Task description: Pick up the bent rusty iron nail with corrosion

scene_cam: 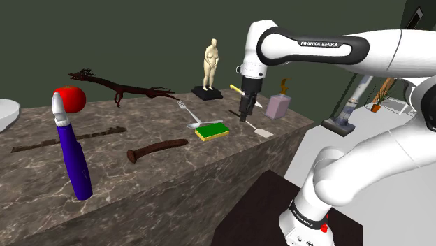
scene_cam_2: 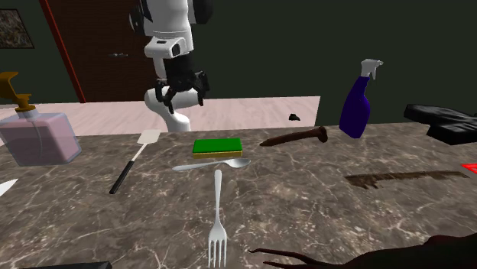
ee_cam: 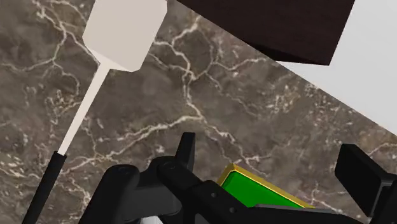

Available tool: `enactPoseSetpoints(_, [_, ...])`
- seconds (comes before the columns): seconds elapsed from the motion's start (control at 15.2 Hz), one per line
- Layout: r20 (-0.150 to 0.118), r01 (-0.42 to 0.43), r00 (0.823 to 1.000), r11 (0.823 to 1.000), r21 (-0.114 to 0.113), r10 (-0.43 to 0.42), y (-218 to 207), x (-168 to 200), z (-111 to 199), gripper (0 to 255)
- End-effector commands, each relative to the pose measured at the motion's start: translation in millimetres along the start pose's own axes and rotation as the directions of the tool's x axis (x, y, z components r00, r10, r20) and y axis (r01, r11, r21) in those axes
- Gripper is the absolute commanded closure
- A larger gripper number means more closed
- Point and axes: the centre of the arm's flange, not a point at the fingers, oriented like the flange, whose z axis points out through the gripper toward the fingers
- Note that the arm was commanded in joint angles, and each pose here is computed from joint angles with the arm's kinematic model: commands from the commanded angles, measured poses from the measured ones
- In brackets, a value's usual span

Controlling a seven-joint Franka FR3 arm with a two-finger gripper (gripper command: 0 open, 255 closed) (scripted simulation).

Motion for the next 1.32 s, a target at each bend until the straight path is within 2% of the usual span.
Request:
enactPoseSetpoints(0.0, [0.005,0.091,0.996,0.996,-0.015,-0.091,-13.2,26.5,0.9,0])
enactPoseSetpoints(0.13, [0.012,0.177,0.984,0.984,-0.031,-0.176,-27.1,50.7,2.0,0])
enactPoseSetpoints(0.26, [0.019,0.262,0.965,0.964,-0.045,-0.261,-43.1,73.5,3.5,0])
enactPoseSetpoints(0.4, [0.028,0.344,0.939,0.937,-0.059,-0.343,-60.9,94.9,5.3,0])
enactPoseSetpoints(0.59, [0.044,0.463,0.886,0.883,-0.078,-0.461,-90.9,123.8,8.8,0])
enactPoseSetpoints(0.73, [0.056,0.538,0.843,0.838,-0.089,-0.536,-112.8,140.8,11.6,0])
enactPoseSetpoints(0.92, [0.075,0.643,0.766,0.759,-0.104,-0.639,-148.1,162.5,16.6,0])
enactPoseSetpoints(1.06, [0.089,0.707,0.707,0.698,-0.113,-0.702,-173.1,174.4,20.5,0])
enactPoseSetpoints(1.25, [0.111,0.792,0.610,0.598,-0.123,-0.785,-212.0,188.0,27.2,0])
